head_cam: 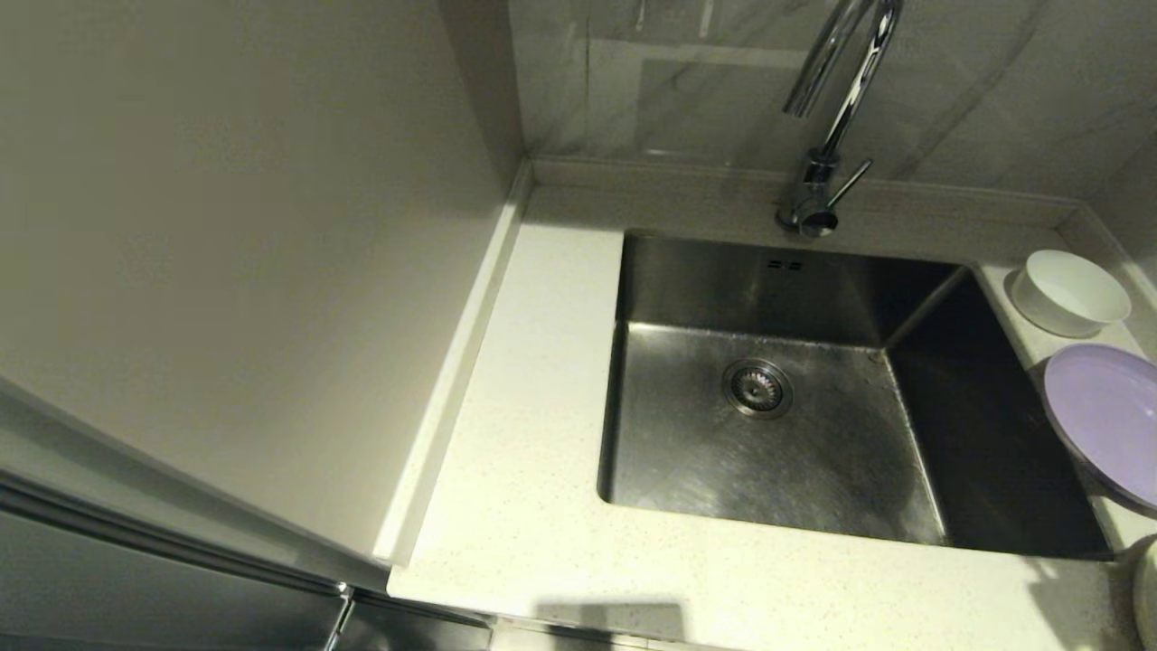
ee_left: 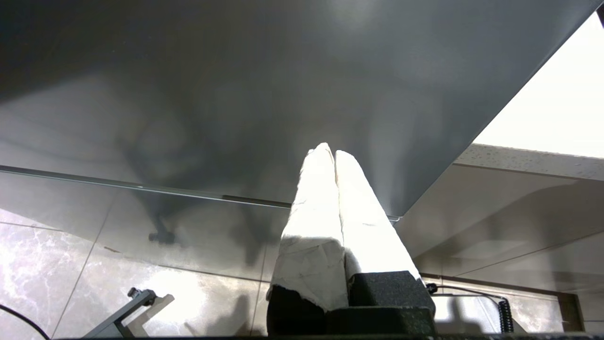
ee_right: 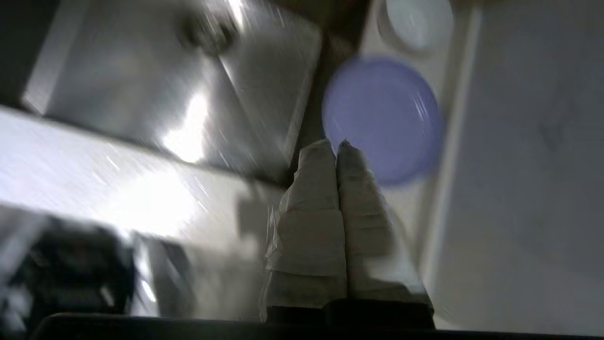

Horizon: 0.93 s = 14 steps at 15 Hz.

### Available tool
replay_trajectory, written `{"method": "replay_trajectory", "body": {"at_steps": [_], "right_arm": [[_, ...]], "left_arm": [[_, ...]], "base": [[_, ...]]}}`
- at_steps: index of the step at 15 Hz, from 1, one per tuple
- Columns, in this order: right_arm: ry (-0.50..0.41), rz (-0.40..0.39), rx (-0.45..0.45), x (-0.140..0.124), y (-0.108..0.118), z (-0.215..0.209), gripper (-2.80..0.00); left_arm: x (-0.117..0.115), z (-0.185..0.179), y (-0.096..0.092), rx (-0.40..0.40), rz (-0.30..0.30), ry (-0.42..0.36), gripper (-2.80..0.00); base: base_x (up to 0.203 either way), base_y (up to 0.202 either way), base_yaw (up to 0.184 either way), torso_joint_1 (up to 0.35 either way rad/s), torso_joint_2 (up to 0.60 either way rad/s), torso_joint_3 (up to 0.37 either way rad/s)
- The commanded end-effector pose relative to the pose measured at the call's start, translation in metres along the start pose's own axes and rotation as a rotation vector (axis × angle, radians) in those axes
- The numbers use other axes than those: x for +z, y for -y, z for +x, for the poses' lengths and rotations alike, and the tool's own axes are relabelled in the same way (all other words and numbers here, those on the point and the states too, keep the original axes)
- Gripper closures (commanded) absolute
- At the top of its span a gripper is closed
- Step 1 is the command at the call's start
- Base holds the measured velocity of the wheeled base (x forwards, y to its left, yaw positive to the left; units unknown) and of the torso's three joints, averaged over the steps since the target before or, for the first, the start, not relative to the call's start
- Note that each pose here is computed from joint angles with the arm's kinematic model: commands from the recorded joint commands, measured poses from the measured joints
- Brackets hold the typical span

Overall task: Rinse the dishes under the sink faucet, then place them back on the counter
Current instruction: Put a bowl into the sink

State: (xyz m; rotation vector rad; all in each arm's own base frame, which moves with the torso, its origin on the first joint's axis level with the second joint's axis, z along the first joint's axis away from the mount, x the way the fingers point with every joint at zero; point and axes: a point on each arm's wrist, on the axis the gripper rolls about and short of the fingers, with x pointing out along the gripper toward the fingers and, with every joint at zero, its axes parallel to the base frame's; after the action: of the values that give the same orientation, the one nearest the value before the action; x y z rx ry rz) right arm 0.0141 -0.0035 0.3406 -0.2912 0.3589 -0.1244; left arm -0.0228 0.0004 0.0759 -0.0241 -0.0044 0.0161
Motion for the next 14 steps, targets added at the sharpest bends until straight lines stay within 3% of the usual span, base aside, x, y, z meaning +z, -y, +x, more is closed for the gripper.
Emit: {"method": "replay_trajectory", "body": {"at_steps": [1, 2, 5, 9, 12, 14], "right_arm": [[-0.319, -0.135, -0.008, 0.021, 0.004, 0.047, 0.00], [-0.367, -0.170, -0.017, 0.026, 0.005, 0.058, -2.80], [-0.436, -0.200, -0.007, 0.046, 0.007, 0.106, -2.80], [-0.478, -0.099, -0.027, 0.077, 0.011, 0.188, -2.80], [-0.529, -0.049, -0.059, 0.077, 0.013, 0.250, -2.80], [-0.495, -0.025, -0.096, 0.073, 0.016, 0.294, -2.80]], "left_arm": [[0.000, 0.000, 0.000, 0.001, -0.001, 0.002, 0.00], [0.000, 0.000, 0.000, 0.001, -0.001, 0.002, 0.00], [0.000, 0.000, 0.000, 0.001, -0.001, 0.002, 0.00], [0.000, 0.000, 0.000, 0.001, -0.001, 0.002, 0.00], [0.000, 0.000, 0.000, 0.001, -0.001, 0.002, 0.00], [0.000, 0.000, 0.000, 0.001, -0.001, 0.002, 0.00]], "base": [[0.000, 0.000, 0.000, 0.000, 0.00, 0.000], [0.000, 0.000, 0.000, 0.000, 0.00, 0.000], [0.000, 0.000, 0.000, 0.000, 0.00, 0.000], [0.000, 0.000, 0.000, 0.000, 0.00, 0.000], [0.000, 0.000, 0.000, 0.000, 0.00, 0.000], [0.000, 0.000, 0.000, 0.000, 0.00, 0.000]]}}
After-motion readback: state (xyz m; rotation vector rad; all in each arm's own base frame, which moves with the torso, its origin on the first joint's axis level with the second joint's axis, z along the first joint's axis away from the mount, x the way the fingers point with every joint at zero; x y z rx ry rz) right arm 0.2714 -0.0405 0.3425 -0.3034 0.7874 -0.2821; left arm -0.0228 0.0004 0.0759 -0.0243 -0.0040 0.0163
